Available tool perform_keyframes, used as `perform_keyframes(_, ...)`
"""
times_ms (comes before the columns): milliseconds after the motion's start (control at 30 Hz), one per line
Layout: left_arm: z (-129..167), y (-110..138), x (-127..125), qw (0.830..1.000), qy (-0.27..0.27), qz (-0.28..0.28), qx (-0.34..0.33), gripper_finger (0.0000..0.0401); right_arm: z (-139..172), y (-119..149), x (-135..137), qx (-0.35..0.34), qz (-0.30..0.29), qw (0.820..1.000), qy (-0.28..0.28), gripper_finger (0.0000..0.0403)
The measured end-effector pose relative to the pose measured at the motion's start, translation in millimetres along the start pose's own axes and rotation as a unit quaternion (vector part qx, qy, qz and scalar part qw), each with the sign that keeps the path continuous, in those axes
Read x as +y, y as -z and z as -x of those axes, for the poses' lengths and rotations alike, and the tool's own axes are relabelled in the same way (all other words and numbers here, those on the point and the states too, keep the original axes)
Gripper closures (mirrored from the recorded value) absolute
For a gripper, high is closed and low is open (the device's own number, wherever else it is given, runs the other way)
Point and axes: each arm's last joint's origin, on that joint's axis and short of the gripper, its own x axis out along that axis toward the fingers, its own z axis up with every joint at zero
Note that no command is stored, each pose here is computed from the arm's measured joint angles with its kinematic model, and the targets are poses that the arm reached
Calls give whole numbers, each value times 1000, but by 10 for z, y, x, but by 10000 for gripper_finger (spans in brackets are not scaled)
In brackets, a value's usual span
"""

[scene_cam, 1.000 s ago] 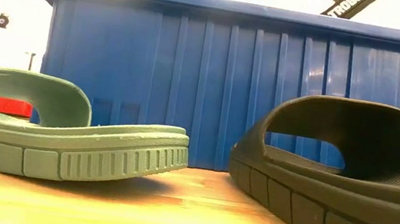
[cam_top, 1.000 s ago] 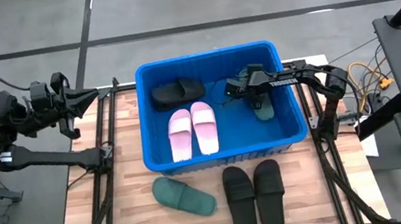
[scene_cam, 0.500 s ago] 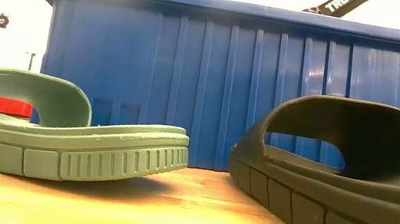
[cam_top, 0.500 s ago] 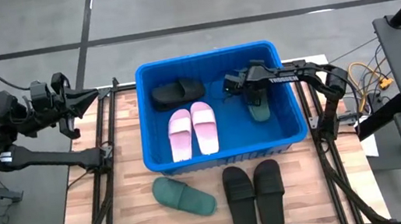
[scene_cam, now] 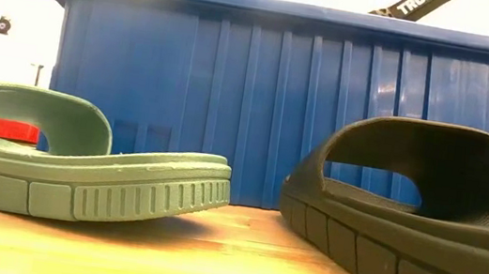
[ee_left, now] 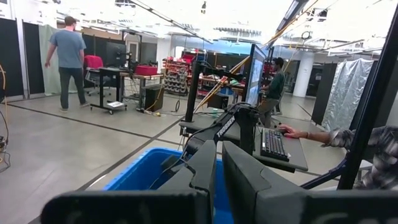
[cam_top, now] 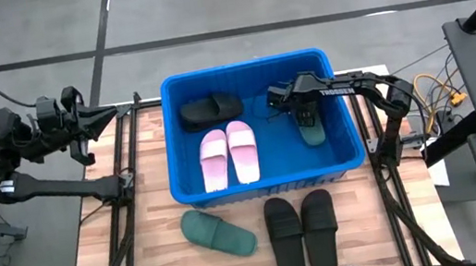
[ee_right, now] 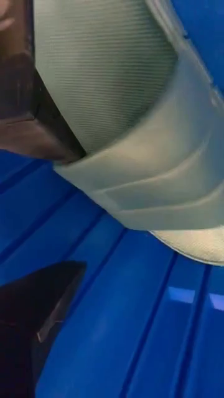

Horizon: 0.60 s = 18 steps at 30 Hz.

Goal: Pick and place slides into bin
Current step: Put the green slide into the blue container

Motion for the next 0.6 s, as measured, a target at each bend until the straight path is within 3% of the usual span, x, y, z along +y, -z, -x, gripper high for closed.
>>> perform_keyframes(367,-1,1,-2,1000,4,0,1,388,183,38,-84,8,-2,999,-44,138)
perform_keyframes(600,-1,2,-4,1000,6,0,1,388,720,179,-371,-107,-93,987,-71,149)
